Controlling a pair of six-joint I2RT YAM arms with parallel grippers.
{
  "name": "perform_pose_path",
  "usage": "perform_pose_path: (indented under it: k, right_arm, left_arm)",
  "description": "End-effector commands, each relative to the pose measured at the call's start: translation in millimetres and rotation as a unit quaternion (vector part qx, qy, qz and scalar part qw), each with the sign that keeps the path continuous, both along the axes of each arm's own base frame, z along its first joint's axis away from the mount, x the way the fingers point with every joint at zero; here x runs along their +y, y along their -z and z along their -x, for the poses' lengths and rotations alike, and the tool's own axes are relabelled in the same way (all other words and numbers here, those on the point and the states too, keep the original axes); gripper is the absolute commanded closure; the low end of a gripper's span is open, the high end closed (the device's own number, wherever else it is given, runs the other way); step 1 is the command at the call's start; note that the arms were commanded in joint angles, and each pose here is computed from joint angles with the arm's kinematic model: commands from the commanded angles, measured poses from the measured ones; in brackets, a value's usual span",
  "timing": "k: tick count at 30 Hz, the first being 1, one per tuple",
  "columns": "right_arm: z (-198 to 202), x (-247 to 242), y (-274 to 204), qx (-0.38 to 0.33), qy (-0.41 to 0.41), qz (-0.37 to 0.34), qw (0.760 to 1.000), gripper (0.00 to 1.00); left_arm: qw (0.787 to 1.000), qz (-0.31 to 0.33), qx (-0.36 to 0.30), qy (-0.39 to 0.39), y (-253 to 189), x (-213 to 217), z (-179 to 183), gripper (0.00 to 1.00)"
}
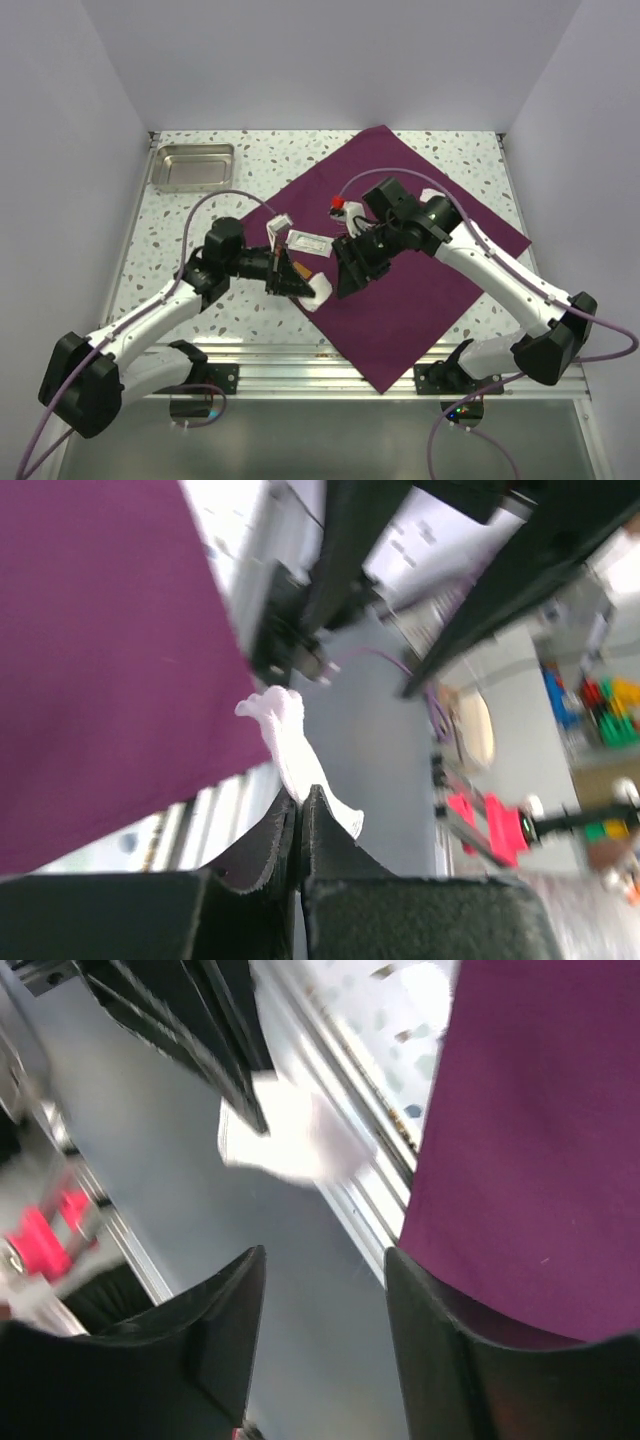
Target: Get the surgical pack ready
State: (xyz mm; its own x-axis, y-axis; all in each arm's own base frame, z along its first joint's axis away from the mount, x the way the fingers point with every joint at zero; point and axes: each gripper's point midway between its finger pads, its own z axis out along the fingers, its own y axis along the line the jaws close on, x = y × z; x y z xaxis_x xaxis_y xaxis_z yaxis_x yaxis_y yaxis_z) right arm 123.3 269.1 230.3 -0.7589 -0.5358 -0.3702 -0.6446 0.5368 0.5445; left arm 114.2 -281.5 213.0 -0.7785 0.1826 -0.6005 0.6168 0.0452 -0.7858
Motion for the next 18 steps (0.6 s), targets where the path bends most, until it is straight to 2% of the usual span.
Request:
perform_pose_path:
  k: [1,4,5,7,8,10,14,18]
  right_arm:
    - [-28.6,-13.6,-20.3,-0.006,0.114,-0.023,0.993,0.40]
    - [-48.8,-24.6,-21.4,0.001,0.164,-0.038,0.986,0.39]
    - [-53.8,-28.8,-18.3,0.005,0.177,-0.032,0.984,0.38]
    - [-54.5,-31.3,-14.1,0.005,0.177,-0.022,0.984,0.39]
    - [-54.6,-31.9,-8.8,0.010,0.177,-0.015,0.984,0.39]
    - [-53.1,-34.0,-4.0,0.011,0.170,-0.008,0.985,0.38]
    - [-48.0,-40.4,12.0,0.027,0.161,0.014,0.987,0.38]
    - [-45.9,-47.2,26.5,0.039,0.155,0.035,0.986,0.39]
  left_arm:
    - [0.997,-0.020,-0.013,-0.071,3.9,20.4,-46.5,1.00]
    - [0.989,-0.036,-0.017,-0.144,5.1,42.7,-93.4,1.00]
    - [0.981,-0.055,0.003,-0.186,14.6,57.6,-116.4,1.00]
    - [0.969,-0.066,0.003,-0.238,8.8,73.2,-151.6,1.00]
    - [0.958,-0.066,0.005,-0.277,6.1,88.8,-181.5,1.00]
    - [0.942,-0.055,-0.001,-0.332,-4.3,109.9,-219.0,1.00]
    - [0.909,-0.070,-0.008,-0.411,-8.2,151.7,-300.3,1.00]
    - [0.893,-0.095,-0.004,-0.440,9.9,196.1,-361.4,1.00]
